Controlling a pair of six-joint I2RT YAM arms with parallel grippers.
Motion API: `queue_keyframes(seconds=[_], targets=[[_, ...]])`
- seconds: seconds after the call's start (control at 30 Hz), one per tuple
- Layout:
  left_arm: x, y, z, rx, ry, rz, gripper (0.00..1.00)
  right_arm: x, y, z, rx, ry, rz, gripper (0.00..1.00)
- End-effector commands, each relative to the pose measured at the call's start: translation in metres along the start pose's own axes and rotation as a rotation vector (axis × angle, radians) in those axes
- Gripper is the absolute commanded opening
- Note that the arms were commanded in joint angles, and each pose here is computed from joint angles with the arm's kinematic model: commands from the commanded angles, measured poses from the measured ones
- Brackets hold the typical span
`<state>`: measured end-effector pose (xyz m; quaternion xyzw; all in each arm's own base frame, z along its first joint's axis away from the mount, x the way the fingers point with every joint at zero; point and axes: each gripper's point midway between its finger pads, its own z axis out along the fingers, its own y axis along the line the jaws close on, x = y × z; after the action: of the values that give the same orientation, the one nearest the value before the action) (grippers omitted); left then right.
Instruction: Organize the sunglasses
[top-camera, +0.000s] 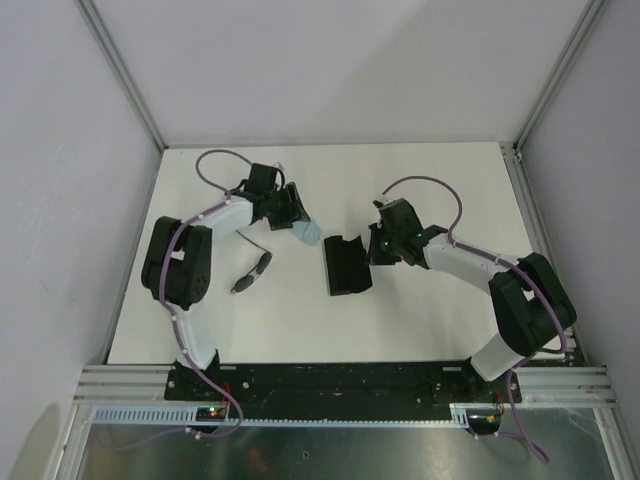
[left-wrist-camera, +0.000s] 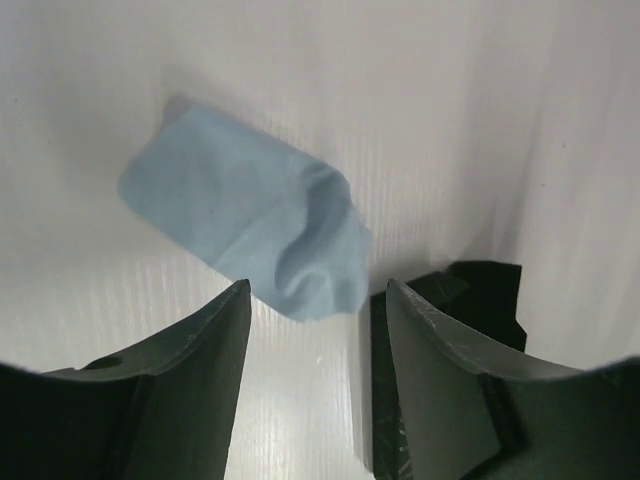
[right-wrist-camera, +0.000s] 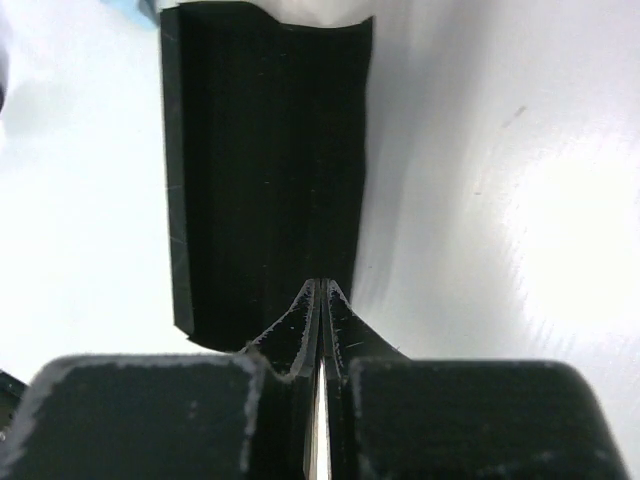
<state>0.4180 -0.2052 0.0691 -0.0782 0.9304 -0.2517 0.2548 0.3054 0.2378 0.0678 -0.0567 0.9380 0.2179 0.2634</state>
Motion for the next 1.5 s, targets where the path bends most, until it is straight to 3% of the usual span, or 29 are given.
queue_keyframes(seconds=[0.0,0.2,0.37,0.5,0.57,0.9,1.07,1.2,1.27,1.37,1.47], targets=[[-0.016,0.004,0.014,-0.022,-0.017,0.018,0.60,-0.008,0.026,-0.004,-0.058,-0.016,-0.043,0.00],[-0.019,0.022,0.034,-0.068,0.007,0.006,0.54,0.003,0.031,0.021,-0.067,0.028,-0.040,0.00],[-0.019,0.030,0.049,-0.074,0.043,-0.006,0.33,0.007,0.011,0.045,-0.019,0.063,-0.015,0.00],[-0.020,0.030,0.057,-0.063,0.061,-0.010,0.07,0.001,-0.014,0.056,0.012,0.070,0.019,0.00],[-0.021,0.028,0.059,-0.054,0.063,-0.008,0.02,-0.005,-0.027,0.058,0.026,0.068,0.032,0.00],[0.019,0.017,0.037,-0.023,0.130,0.007,0.00,-0.037,-0.101,0.061,0.144,0.067,0.113,0.00],[0.052,0.023,0.021,-0.058,0.159,0.024,0.00,-0.070,-0.115,0.048,0.176,0.011,0.133,0.00],[0.084,0.021,0.015,-0.076,0.197,0.048,0.00,-0.104,-0.107,0.023,0.177,-0.058,0.108,0.04],[0.097,0.019,0.009,-0.080,0.199,0.057,0.00,-0.116,-0.097,0.005,0.165,-0.093,0.087,0.11],[0.111,0.003,-0.007,-0.050,0.192,0.078,0.00,-0.122,-0.080,-0.019,0.156,-0.120,0.041,0.21],[0.109,-0.020,-0.028,0.006,0.151,0.100,0.00,-0.117,-0.055,-0.040,0.151,-0.133,-0.018,0.23]])
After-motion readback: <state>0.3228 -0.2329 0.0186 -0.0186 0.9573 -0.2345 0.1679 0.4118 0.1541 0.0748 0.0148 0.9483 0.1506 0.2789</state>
